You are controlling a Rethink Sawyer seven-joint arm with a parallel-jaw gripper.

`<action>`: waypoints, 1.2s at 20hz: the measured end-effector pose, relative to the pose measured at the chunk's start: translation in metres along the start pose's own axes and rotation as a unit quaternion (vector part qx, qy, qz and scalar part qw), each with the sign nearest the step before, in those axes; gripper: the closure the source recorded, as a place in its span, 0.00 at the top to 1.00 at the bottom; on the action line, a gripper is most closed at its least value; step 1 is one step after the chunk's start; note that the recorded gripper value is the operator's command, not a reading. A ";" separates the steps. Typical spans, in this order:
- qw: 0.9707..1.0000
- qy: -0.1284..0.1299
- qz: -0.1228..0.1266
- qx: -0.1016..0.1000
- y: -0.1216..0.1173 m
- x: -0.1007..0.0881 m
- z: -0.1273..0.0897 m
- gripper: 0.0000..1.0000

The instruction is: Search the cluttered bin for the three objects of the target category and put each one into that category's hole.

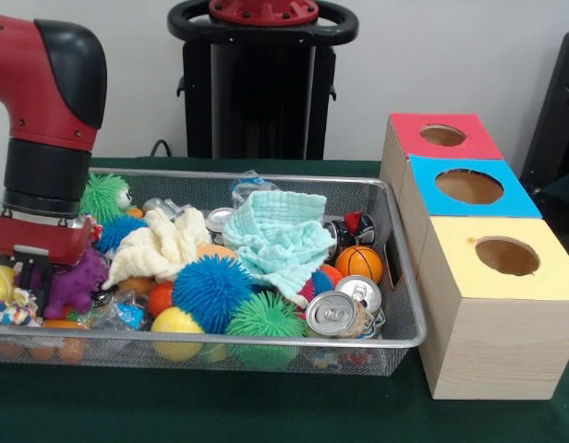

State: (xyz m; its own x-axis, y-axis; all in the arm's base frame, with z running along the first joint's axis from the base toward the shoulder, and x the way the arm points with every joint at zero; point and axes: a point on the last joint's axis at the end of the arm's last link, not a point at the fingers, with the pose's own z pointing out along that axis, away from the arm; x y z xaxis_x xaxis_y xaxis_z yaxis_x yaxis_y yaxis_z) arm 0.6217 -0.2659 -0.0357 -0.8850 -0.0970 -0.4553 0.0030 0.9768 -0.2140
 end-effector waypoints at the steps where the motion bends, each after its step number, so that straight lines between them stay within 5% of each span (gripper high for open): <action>1: 1.000 0.000 -0.003 0.000 0.003 -0.001 0.000 0.00; 10: 1.000 -0.014 -0.010 -0.010 0.015 -0.019 -0.022 0.00; 18: 0.998 -0.056 0.004 -0.012 0.006 -0.067 -0.094 0.00; 24: 0.996 -0.091 -0.023 0.009 0.021 -0.117 -0.149 0.00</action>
State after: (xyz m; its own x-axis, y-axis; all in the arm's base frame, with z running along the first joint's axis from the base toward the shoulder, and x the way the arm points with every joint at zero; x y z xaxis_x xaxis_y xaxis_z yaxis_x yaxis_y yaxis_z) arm 0.6556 -0.2061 0.1418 -0.7854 -0.1752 -0.5937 -0.0253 0.9674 -0.2520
